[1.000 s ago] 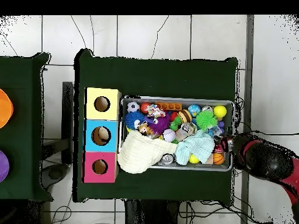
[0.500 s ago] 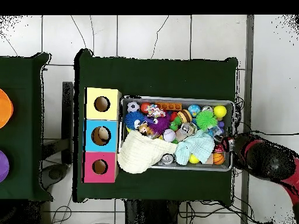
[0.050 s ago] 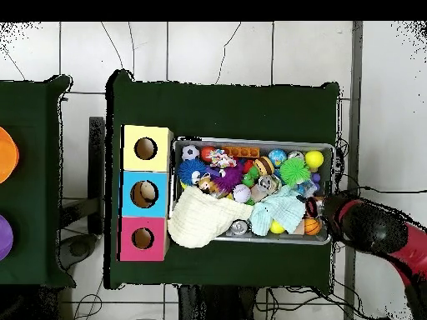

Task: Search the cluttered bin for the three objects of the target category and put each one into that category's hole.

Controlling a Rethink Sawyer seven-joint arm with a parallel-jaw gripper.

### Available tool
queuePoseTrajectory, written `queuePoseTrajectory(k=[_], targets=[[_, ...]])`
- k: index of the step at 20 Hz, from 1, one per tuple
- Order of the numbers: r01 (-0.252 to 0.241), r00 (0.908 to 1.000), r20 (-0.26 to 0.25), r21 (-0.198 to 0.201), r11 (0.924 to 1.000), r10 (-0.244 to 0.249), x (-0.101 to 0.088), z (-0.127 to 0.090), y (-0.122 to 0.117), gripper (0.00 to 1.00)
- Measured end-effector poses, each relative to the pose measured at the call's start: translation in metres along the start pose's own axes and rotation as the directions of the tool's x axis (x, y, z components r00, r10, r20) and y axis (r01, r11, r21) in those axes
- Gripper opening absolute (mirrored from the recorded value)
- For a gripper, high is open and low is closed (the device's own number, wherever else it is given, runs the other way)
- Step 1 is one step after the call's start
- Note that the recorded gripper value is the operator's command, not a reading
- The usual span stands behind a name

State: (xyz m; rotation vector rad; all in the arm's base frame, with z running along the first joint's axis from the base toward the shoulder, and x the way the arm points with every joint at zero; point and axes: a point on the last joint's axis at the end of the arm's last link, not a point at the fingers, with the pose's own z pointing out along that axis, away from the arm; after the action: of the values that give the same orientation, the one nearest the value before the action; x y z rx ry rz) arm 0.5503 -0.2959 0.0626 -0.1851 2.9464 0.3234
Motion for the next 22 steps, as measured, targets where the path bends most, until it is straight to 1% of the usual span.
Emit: queuePoseTrajectory(k=[4,6,10,17,22], targets=[[-0.008,1.0,-0.004,-0.032,0.9994,0.008,0.005,0.017,0.005,1.0],[-0.01,1.0,-0.002,-0.04,0.9991,0.009,0.006,0.022,0.007,1.0],[-0.021,0.9997,0.011,-0.069,0.9974,0.021,0.01,0.042,0.013,1.0],[-0.038,0.9991,0.017,-0.098,0.9945,0.04,0.016,0.057,0.017,1.0],[-0.044,0.9988,0.015,-0.108,0.9932,0.046,0.019,0.061,0.018,1.0]])
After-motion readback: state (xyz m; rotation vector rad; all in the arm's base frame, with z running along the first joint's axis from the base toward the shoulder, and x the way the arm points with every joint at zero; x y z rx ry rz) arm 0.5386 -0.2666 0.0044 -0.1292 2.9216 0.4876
